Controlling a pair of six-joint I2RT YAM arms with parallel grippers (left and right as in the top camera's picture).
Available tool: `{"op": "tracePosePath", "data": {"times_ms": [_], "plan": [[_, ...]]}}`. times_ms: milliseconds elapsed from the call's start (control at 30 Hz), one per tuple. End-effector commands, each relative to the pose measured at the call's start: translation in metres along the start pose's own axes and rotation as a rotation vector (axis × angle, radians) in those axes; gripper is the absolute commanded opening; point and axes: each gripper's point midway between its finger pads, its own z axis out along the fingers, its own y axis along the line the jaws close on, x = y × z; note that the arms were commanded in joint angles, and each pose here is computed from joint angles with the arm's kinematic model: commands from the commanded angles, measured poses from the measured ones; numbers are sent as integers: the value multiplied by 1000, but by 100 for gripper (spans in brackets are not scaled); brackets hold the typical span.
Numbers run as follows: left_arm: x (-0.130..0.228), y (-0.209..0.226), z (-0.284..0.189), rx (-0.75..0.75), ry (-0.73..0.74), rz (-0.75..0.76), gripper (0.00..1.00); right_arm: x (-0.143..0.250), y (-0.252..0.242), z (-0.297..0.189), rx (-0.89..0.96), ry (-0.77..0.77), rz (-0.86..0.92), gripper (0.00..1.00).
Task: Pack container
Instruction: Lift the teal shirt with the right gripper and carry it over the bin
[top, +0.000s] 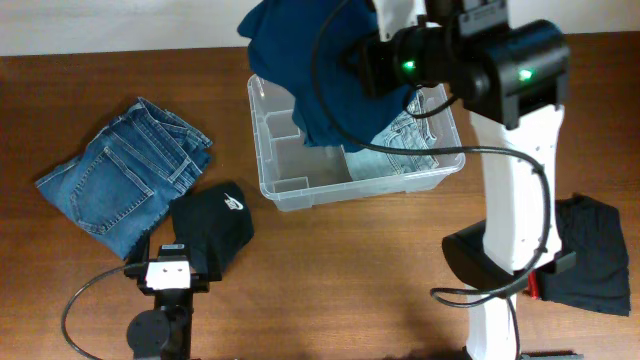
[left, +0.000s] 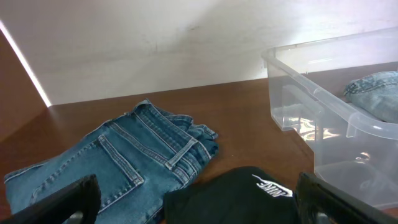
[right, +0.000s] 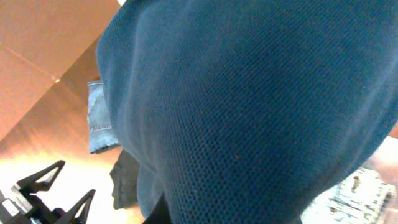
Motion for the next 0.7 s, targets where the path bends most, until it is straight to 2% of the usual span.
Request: {"op": "tracePosePath", "data": {"times_ms": [0,233,667], "plan": [[2,-1,0,7,0,16,100,-2,22,11,-71,-1,-11,4],[2,-1,0,7,0,16,100,8,23,43,-90,63,63,4],[2,-1,0,7,0,16,100,29,22,94,-144,165,91,4]]}}
